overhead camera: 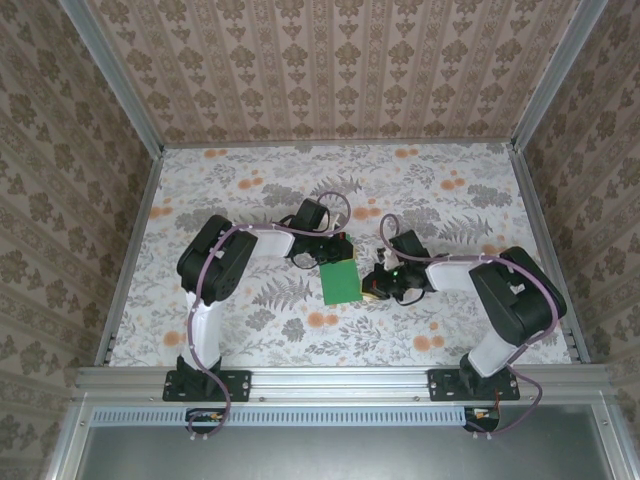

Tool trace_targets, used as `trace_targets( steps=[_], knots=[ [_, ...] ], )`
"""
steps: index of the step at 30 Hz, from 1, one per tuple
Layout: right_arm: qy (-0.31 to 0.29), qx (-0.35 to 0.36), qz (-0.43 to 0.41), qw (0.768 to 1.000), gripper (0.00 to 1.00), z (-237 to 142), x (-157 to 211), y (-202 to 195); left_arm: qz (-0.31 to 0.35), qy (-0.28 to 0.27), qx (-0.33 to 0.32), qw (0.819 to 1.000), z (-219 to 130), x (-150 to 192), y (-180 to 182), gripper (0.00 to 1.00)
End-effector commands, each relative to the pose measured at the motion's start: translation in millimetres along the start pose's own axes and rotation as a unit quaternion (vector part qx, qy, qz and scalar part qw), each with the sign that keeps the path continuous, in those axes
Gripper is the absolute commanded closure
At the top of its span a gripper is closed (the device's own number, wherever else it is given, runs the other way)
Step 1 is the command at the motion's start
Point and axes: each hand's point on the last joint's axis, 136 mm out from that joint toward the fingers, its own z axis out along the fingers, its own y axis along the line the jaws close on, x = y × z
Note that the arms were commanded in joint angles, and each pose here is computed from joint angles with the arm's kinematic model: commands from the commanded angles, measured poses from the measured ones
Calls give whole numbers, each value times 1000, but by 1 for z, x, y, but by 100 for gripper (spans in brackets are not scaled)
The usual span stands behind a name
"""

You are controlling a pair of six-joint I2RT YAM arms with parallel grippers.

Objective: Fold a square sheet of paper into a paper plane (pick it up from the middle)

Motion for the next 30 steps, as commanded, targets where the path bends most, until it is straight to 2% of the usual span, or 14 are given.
trace_targets(
  steps=[1,9,15,22,27,30],
  knots=[
    [74,66,45,994,100,-4,50,-38,-70,34,-109,991,6,36,75,100],
    [-4,35,-20,999,100,-27,1,17,-61,36,-96,993,8,34,67,100],
    [-10,18,-27,999,100,-6,-34,37,-55,38,-87,994,7,32,60,100],
    [19,36,-13,999,100,20,-33,14,-33,37,-65,997,4,23,42,100],
    [40,63,-5,997,100,26,-19,-11,45,14,-33,998,-4,6,5,100],
    [52,74,0,996,100,26,-12,-22,72,9,-31,997,-6,1,-3,100]
  ],
)
